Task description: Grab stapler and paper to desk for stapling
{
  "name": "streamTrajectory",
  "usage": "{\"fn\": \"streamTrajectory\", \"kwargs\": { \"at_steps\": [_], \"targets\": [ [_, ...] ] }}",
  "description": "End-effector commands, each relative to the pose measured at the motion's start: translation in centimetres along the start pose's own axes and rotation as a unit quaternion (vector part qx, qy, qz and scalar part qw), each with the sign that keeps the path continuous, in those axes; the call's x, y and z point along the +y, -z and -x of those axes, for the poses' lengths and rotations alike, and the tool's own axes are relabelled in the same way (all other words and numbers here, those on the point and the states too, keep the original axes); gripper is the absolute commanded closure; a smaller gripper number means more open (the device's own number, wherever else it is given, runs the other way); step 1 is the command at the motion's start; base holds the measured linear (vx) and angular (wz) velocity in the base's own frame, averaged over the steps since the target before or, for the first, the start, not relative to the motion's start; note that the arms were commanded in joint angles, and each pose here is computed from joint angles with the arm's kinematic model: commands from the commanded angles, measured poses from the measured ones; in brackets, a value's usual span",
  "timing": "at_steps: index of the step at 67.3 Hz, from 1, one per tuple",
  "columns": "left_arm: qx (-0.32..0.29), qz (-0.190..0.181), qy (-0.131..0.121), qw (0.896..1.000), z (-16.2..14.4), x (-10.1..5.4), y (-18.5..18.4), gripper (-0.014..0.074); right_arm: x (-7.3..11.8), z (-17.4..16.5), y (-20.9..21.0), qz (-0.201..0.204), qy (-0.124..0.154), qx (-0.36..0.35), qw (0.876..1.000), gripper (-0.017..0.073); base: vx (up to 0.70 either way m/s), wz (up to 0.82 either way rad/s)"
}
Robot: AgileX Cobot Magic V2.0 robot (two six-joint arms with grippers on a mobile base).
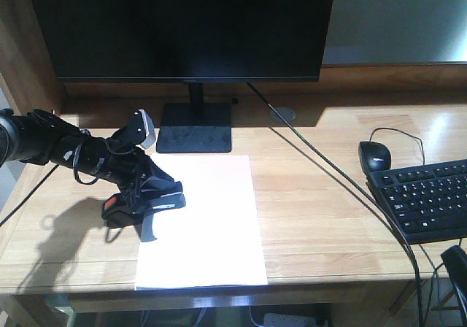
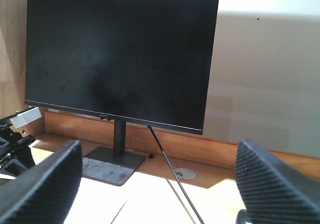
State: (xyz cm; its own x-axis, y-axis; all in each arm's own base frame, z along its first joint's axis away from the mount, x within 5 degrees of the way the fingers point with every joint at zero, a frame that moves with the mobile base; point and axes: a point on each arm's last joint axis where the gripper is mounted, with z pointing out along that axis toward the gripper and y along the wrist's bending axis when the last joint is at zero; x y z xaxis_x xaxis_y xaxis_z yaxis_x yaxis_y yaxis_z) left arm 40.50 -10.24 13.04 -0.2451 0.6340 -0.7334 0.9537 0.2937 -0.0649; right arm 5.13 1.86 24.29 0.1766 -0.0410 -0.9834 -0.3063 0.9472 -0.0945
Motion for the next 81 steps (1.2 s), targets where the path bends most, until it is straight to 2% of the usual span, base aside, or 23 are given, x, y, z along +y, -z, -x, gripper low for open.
{"fn": "streamTrajectory", "kwargs": {
  "at_steps": [1, 10, 24, 29, 32, 40, 48, 49, 53, 55, 58, 63, 67, 70, 76, 81],
  "targets": [
    [0.026, 0.010, -0.025, 0.999, 0.9, -0.4, 1.2, 0.0601, 0.2, 1.1, 0.0, 0.012, 0.004, -0.019, 1.000, -0.0024, 0.00, 0.00],
    [0.013, 0.036, -0.025, 0.999, 3.0, -0.7, 3.4, 0.0601, 0.2, 1.1, 0.0, 0.012, 0.004, -0.019, 1.000, -0.0024, 0.00, 0.00],
    [0.013, 0.088, -0.057, 0.994, 6.5, -2.2, 7.8, 0.0601, 0.2, 1.1, 0.0, 0.012, 0.004, -0.019, 1.000, -0.0024, 0.00, 0.00],
    [0.024, 0.118, -0.056, 0.991, 7.4, -2.6, 9.4, 0.0601, 0.2, 1.1, 0.0, 0.012, 0.004, -0.019, 1.000, -0.0024, 0.00, 0.00],
    [0.031, 0.141, -0.045, 0.988, 7.9, -2.8, 10.4, 0.0601, 0.2, 1.1, 0.0, 0.012, 0.004, -0.019, 1.000, -0.0024, 0.00, 0.00],
    [0.057, 0.207, -0.031, 0.976, 8.9, -3.5, 13.1, 0.0601, 0.2, 1.1, 0.0, 0.012, 0.004, -0.019, 1.000, -0.0024, 0.00, 0.00],
    [0.070, 0.278, 0.007, 0.958, 9.6, -4.0, 15.7, 0.0601, 0.2, 1.1, 0.0, 0.012, 0.004, -0.019, 1.000, -0.0024, 0.00, 0.00],
    [0.067, 0.287, 0.021, 0.955, 9.7, -4.1, 16.0, 0.0601, 0.2, 1.1, 0.0, 0.012, 0.004, -0.019, 1.000, -0.0024, 0.00, 0.00],
    [0.064, 0.321, 0.051, 0.944, 10.0, -4.3, 17.1, 0.0601, 0.2, 1.1, 0.0, 0.012, 0.004, -0.019, 1.000, -0.0024, 0.00, 0.00],
    [0.062, 0.341, 0.063, 0.936, 10.1, -4.5, 17.8, 0.0601, 0.2, 1.1, 0.0, 0.012, 0.004, -0.019, 1.000, -0.0024, 0.00, 0.00],
    [0.053, 0.367, 0.102, 0.923, 10.3, -4.7, 18.7, 0.0601, 0.2, 1.1, 0.0, 0.012, 0.004, -0.019, 1.000, -0.0024, 0.00, 0.00],
    [0.040, 0.398, 0.144, 0.905, 10.6, -5.2, 19.9, 0.0601, 0.2, 1.1, 0.0, 0.012, 0.004, -0.019, 1.000, -0.0024, 0.00, 0.00],
    [0.017, 0.415, 0.191, 0.889, 10.8, -5.6, 20.7, 0.0601, 0.2, 1.1, 0.0, 0.012, 0.004, -0.019, 1.000, -0.0024, 0.00, 0.00],
    [0.006, 0.422, 0.212, 0.882, 11.0, -5.9, 21.1, 0.0601, 0.2, 1.1, 0.0, 0.012, 0.004, -0.019, 1.000, -0.0024, 0.00, 0.00],
    [-0.010, 0.433, 0.233, 0.871, 11.3, -6.5, 22.0, 0.0601, 0.2, 1.1, 0.0, 0.012, 0.004, -0.019, 1.000, -0.0024, 0.00, 0.00],
    [-0.010, 0.431, 0.244, 0.869, 11.4, -7.2, 22.4, 0.0601, 0.2, 1.1, 0.0, 0.012, 0.004, -0.019, 1.000, -0.0024, 0.00, 0.00]
  ]
}}
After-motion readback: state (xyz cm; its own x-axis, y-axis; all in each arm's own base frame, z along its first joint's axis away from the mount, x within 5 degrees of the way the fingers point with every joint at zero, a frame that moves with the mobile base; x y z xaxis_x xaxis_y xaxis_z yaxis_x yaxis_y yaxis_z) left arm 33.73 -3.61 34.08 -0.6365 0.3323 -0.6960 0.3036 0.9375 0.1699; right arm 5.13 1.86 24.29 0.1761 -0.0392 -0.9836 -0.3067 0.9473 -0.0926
